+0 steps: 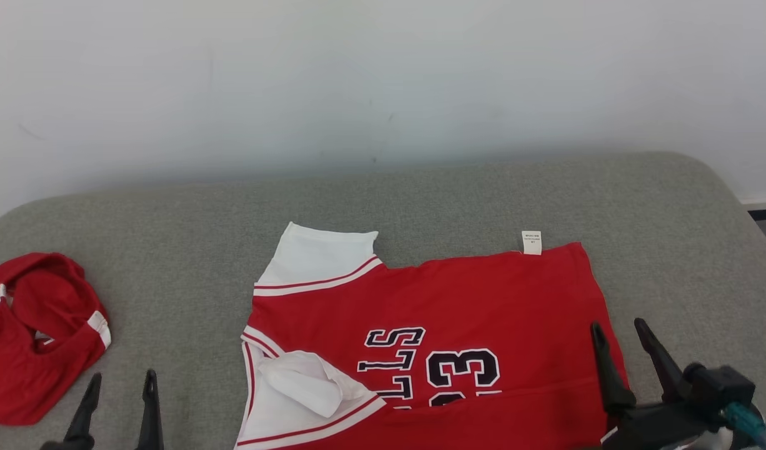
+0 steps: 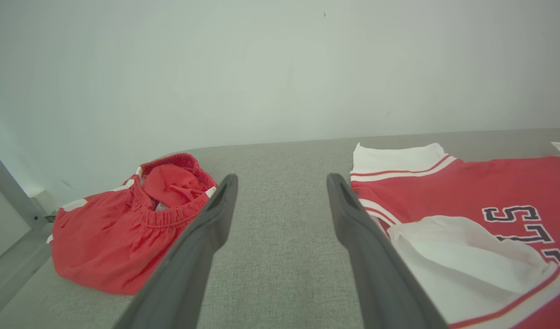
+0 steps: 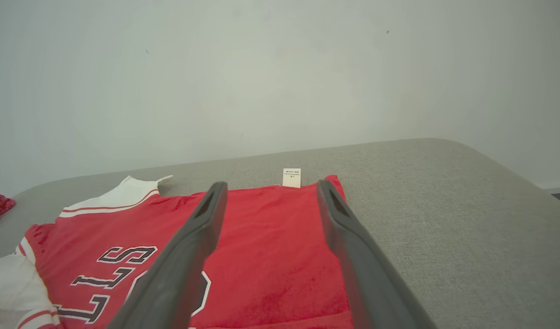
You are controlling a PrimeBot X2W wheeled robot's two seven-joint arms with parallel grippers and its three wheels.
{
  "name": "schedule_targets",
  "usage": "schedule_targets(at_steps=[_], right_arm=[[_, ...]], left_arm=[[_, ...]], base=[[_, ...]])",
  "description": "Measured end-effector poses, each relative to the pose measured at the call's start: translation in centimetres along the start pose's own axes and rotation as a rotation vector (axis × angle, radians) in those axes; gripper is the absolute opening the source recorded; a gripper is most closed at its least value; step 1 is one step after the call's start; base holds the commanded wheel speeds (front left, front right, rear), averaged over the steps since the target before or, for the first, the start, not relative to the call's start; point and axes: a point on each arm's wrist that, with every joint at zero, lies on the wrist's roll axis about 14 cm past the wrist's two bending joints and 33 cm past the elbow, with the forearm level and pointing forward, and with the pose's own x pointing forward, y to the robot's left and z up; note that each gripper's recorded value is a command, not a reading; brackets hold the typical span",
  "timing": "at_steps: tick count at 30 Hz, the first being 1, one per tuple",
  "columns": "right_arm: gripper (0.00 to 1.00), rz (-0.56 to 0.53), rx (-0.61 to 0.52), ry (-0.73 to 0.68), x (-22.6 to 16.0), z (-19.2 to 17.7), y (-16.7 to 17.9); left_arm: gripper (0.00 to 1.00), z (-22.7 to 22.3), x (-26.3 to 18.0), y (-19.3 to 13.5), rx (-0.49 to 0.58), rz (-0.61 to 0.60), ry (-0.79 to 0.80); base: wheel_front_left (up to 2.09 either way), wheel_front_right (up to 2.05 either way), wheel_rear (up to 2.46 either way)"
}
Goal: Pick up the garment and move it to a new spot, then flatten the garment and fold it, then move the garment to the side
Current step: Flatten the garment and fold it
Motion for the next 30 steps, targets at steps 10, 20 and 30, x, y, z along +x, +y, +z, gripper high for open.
schedule_targets(at_steps=[10,20,30], right_arm=[[1.0,-0.021,-0.063,0.028,6.5,1.8,-2.8],[1.0,-0.063,-0.077,0.135,13.2,-0.3,-5.0],[1.0,-0.101,-0.09,0.258,14.5,-4.3,-7.0]], left_arm=[[1.0,3.8,10.1,-2.9,0.017,-0.143,-0.048],[1.0,3.9,21.0,-7.2,0.079,-0.308,0.046],[1.0,-5.3,24.8,-10.9,0.053,-0.417,0.326]], base=[[0.0,0.0,0.0],[0.0,0.0,0.0],[0.0,0.0,0.0]])
